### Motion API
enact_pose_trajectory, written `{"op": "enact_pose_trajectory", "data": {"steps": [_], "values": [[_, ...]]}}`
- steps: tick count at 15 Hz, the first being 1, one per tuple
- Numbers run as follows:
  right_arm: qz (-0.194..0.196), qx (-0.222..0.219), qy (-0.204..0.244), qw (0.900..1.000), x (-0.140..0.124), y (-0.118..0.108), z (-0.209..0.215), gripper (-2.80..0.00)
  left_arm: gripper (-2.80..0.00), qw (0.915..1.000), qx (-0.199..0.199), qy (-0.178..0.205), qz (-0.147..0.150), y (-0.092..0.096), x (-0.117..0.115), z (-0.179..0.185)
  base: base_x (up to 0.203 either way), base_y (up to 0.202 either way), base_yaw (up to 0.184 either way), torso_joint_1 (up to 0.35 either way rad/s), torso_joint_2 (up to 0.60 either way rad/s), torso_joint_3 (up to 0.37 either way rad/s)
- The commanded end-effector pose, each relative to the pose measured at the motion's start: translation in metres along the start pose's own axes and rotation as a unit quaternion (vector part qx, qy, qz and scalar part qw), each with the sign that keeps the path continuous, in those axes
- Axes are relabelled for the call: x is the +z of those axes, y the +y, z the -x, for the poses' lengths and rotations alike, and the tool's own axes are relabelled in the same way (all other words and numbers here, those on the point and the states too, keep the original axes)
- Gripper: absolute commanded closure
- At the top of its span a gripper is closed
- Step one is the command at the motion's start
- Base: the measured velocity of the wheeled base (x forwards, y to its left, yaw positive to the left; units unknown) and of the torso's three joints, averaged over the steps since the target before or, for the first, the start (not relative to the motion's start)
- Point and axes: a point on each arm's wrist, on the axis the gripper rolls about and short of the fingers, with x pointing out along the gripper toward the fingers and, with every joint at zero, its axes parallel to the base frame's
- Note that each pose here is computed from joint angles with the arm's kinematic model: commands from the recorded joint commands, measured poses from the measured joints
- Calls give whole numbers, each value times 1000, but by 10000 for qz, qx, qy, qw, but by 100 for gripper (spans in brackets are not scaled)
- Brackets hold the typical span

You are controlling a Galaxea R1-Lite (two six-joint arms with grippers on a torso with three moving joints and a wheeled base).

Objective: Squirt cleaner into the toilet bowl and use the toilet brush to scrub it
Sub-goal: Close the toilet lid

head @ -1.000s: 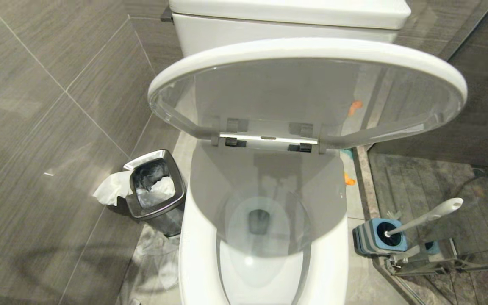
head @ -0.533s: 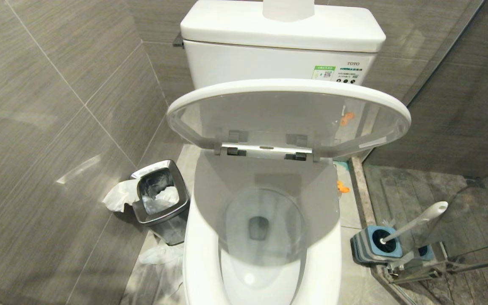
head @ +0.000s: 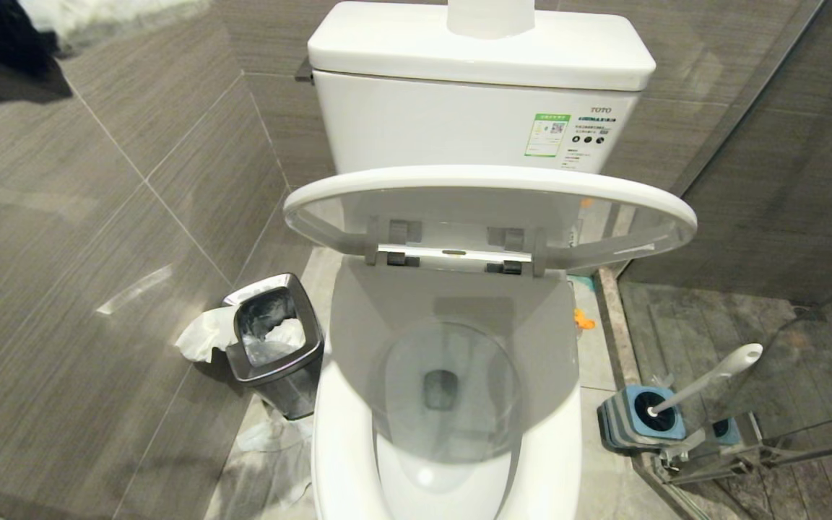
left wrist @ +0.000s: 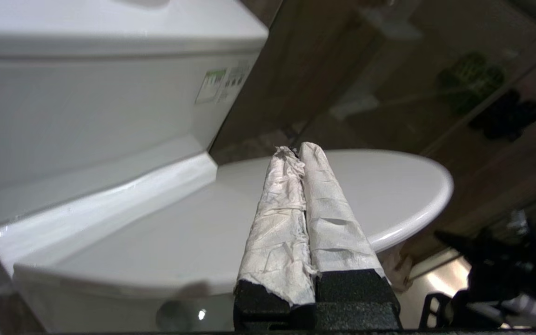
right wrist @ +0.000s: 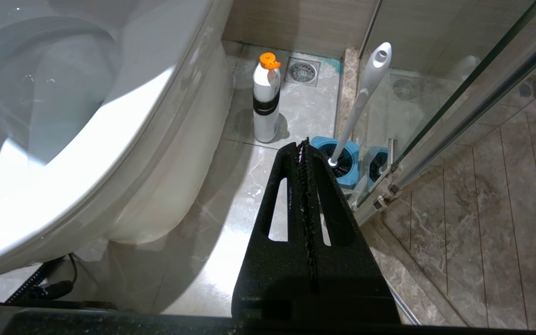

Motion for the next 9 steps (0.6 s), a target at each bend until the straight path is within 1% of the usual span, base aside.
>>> {"op": "enact_pose_trajectory", "data": {"steps": [1,3,5,7,9], "values": [[1,3,3,10000,0,0,0,0,0,9976,-40,685,117,21,-44,-22,0,0,0,0,0,0],[1,-1,7,10000,0,0,0,0,0,9928,-172,1179,116,30,-77,-33,0,0,0,0,0,0],[1,0,5,10000,0,0,0,0,0,9863,-222,1630,119,33,-109,-31,0,0,0,0,0,0],[1,3,3,10000,0,0,0,0,0,9761,-263,2147,196,30,-147,-18,0,0,0,0,0,0],[1,-4,3,10000,0,0,0,0,0,9648,-301,2583,378,20,-181,5,0,0,0,0,0,0]]}}
